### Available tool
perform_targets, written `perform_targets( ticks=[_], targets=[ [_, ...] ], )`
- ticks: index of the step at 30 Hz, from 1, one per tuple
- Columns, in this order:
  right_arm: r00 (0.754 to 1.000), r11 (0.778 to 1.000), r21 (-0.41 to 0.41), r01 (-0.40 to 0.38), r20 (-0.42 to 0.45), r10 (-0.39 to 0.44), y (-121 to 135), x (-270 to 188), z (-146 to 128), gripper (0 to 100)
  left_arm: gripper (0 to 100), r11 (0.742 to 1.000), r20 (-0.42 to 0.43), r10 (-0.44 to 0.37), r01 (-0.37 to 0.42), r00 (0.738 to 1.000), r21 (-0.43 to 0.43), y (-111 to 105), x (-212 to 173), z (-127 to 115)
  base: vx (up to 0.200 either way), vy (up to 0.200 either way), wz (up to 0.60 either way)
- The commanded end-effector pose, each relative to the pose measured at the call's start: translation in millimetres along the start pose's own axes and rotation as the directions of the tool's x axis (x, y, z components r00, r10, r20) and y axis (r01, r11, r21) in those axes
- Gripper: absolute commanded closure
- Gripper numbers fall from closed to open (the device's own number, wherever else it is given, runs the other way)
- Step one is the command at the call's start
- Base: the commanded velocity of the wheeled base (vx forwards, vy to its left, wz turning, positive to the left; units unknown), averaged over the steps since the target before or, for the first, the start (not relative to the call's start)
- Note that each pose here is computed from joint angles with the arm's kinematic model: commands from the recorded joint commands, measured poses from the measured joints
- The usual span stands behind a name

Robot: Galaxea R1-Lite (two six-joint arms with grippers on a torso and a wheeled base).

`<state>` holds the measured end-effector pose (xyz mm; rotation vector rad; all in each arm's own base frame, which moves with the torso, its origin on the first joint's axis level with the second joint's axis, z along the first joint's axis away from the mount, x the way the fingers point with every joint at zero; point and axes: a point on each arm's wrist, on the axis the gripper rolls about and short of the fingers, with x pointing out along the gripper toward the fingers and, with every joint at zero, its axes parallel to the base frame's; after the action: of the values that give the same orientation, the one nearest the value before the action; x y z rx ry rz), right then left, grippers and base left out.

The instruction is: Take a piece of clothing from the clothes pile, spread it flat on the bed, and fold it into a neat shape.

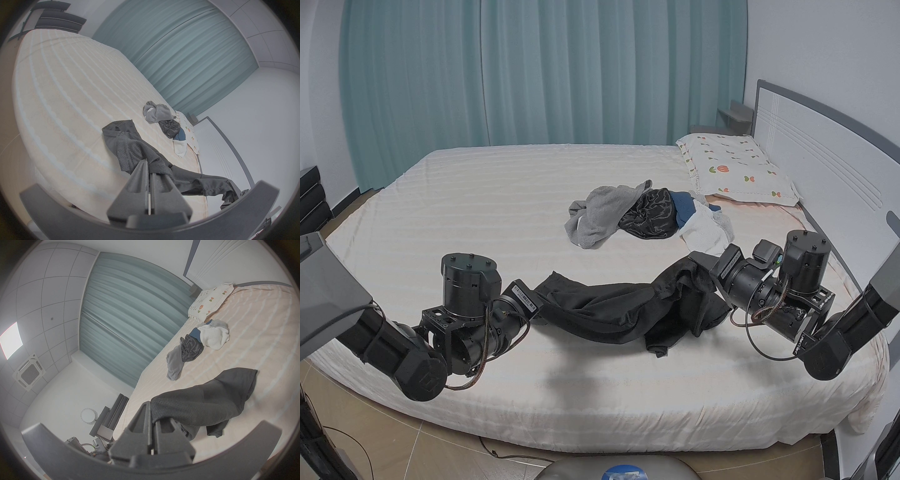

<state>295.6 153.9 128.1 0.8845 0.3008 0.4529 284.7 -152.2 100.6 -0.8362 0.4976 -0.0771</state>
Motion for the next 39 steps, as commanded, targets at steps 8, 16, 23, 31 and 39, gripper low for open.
perform_targets(
  ticks=[8, 16, 23, 31, 39],
  targets=[
    [1.000, 1.000, -0.008, 0.016, 0.013, -0.016, -2.0, 1.5, -0.9, 100, 100, 1.000, 0.018, 0.007, -0.007, 1.000, -0.015, 3.0, -2.8, 8.9, 0.000, 0.175, 0.00],
    [1.000, 1.000, -0.006, 0.027, 0.009, -0.027, -5.7, 4.4, -3.4, 100, 100, 1.000, 0.019, 0.006, -0.006, 1.000, -0.015, 2.8, -3.6, 9.2, 0.000, 0.200, 0.00],
    [1.000, 1.000, -0.007, 0.022, 0.020, -0.022, -4.6, 4.5, 0.0, 100, 100, 1.000, 0.019, 0.005, -0.004, 1.000, -0.017, 2.5, -4.0, 9.5, 0.000, 0.200, 0.00],
    [1.000, 1.000, -0.009, 0.011, 0.028, -0.011, -2.9, 9.0, 1.6, 100, 100, 1.000, 0.021, 0.004, -0.004, 1.000, -0.016, 2.5, -4.2, 10.1, 0.000, 0.200, 0.00],
    [0.996, 1.000, -0.010, -0.013, 0.090, 0.014, -1.1, 8.7, 5.1, 100, 100, 1.000, 0.022, 0.003, -0.003, 1.000, -0.016, 2.2, -4.6, 10.4, 0.000, 0.200, 0.00]
  ],
)
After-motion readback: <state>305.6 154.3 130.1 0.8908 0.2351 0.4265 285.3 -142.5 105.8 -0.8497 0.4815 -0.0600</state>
